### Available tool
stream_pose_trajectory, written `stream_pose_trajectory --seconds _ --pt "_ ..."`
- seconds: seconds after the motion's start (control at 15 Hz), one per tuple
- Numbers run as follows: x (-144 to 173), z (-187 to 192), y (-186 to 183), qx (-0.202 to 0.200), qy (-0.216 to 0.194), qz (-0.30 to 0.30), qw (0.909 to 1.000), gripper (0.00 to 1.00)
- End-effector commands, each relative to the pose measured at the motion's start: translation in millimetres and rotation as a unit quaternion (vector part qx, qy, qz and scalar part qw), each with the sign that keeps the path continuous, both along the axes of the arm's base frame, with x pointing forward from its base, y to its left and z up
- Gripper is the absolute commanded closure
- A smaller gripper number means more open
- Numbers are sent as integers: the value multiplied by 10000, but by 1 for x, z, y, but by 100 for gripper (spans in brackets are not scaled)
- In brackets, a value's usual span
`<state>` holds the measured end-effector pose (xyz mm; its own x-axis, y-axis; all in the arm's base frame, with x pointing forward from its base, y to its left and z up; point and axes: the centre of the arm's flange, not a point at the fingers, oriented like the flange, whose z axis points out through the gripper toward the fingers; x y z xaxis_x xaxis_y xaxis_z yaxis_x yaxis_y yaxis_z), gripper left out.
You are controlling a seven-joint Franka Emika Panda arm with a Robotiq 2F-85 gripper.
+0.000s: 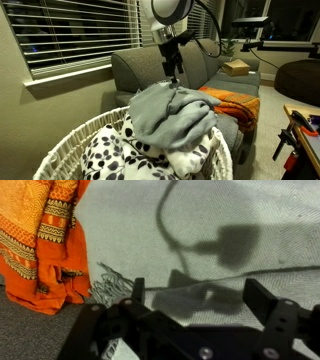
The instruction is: Put the gray blanket in the white basket
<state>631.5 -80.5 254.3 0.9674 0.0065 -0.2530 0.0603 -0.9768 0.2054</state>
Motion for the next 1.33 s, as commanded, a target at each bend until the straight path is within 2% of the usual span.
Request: stream_pose_trajectory --seconds 0.0,0.8,1.27 --pt "-8 6 -9 -50 -161 46 9998 0" --pt "3 -6 -18 71 -316 174 9993 0" --pt "6 -26 -42 224 -358 172 9990 0"
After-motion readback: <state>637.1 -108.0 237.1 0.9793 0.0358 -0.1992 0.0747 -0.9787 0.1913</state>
